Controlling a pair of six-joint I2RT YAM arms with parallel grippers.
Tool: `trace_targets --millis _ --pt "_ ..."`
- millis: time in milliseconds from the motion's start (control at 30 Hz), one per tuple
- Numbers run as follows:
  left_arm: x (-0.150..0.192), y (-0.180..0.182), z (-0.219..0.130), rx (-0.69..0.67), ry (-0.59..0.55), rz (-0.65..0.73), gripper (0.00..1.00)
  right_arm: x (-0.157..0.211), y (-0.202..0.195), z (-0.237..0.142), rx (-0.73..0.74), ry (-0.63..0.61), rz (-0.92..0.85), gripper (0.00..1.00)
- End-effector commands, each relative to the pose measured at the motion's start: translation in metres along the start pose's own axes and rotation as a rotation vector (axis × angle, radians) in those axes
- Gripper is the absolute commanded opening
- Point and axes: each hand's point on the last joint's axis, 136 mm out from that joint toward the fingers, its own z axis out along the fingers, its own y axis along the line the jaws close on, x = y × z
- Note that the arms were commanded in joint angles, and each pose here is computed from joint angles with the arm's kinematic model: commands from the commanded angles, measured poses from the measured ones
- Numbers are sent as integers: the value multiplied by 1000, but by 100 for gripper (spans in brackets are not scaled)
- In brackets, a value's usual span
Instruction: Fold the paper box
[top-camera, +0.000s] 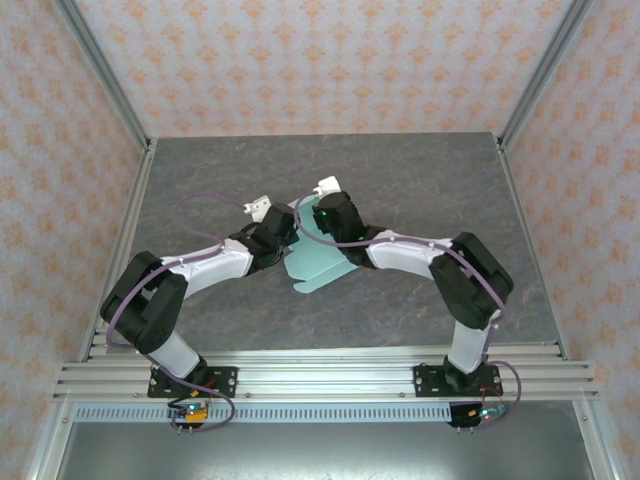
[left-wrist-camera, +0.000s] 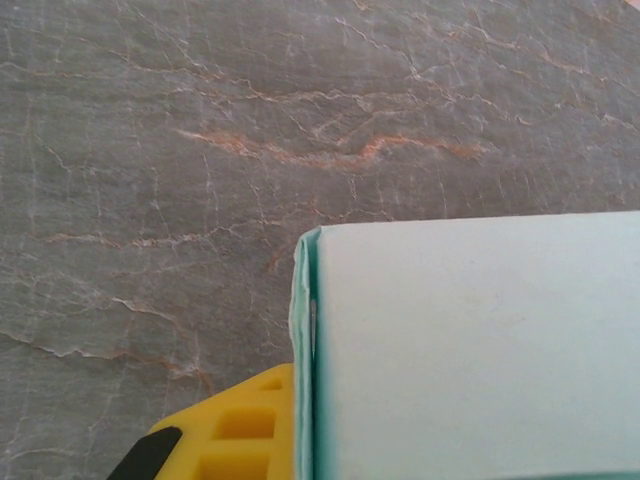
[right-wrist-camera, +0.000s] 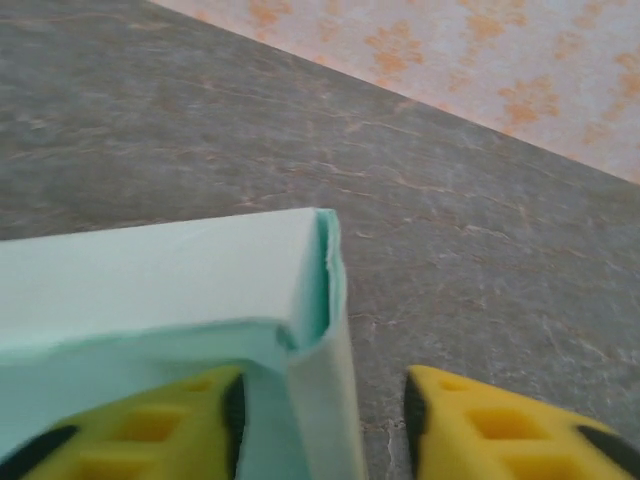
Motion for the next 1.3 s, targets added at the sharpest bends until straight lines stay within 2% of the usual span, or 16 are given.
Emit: trace_targets --millis 0,200,333,767,967,1033,1133,1267 --pt "-14 -12 -5 18 -33 -10 0 -26 12 -32 -200 -75 49 56" --pt "-19 -10 -4 11 -36 12 0 -28 0 -72 -406 -106 48 61" --pt "-16 -10 -2 17 -24 4 0 -29 -24 -76 -367 -115 47 61" --pt "-10 -14 0 41 -1 -6 0 -41 -19 -37 -443 -69 21 60" --pt "-10 -17 2 45 6 -5 0 -39 -7 -5 -250 -62 -87 53" --pt "-10 -20 2 56 12 -4 0 -40 -17 4 -105 -85 -102 40" --pt "-11 -21 1 55 9 -11 0 -43 -37 11 78 -116 -81 28" --pt "-8 -24 2 74 24 -19 0 -38 -49 12 216 -124 -70 20"
